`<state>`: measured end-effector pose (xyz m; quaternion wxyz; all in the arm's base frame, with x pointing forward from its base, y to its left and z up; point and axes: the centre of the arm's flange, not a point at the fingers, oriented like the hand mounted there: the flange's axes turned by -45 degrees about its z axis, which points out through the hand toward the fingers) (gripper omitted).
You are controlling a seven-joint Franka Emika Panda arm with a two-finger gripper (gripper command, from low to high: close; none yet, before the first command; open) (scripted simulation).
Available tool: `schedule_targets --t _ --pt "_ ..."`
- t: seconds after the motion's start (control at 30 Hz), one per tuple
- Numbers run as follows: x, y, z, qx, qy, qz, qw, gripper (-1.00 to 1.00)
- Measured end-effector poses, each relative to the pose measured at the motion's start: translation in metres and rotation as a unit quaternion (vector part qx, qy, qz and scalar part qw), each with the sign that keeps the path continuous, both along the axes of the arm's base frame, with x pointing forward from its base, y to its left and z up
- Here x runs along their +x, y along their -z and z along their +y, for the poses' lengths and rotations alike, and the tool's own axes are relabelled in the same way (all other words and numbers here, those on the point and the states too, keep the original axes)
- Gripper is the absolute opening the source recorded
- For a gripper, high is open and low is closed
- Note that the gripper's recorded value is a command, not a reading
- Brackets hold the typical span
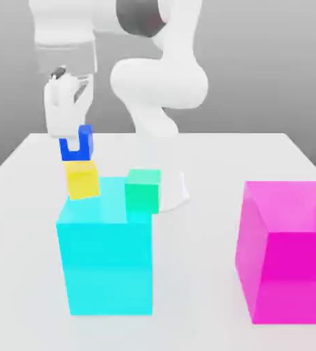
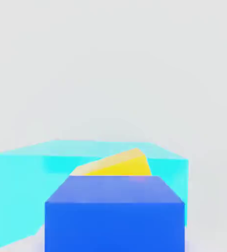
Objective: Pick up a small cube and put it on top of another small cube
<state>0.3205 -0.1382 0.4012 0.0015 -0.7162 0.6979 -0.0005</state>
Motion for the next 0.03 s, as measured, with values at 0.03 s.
schedule_targets --t 0.03 --pt "0.0000 0.0000 0.0000 0.000 0.000 0.000 1.000 1.00"
